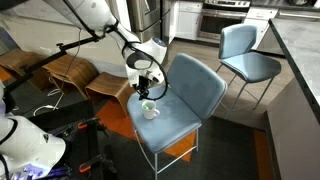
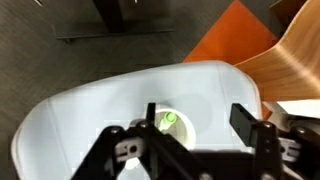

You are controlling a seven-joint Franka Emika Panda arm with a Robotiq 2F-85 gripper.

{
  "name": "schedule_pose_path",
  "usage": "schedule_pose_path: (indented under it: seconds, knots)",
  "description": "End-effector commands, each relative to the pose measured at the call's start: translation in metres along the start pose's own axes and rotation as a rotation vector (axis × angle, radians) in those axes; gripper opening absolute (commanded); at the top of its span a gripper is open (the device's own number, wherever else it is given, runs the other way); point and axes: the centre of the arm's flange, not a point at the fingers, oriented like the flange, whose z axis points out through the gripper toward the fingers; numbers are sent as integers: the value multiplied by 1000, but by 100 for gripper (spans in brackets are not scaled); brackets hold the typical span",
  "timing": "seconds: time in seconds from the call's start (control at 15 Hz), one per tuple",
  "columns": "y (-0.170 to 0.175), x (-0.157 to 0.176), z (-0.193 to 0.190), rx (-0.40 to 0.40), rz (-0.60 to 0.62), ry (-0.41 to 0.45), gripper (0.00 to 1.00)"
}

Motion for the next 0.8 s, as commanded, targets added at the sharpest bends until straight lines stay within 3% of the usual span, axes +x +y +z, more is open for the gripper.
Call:
schedule_pose_path:
  seconds: [0.0,0.07,0.2,0.27,0.53,0.73]
  knots:
    - [1,25,22,31,90,-16,84]
    - [3,30,28,39,116,-23,86]
    - [6,41,42,55,163,-31,79]
    - [7,46,49,62,181,-33,63]
    - [12,62,68,81,259,-24,47]
    - [16,71,76,89,298,-14,52]
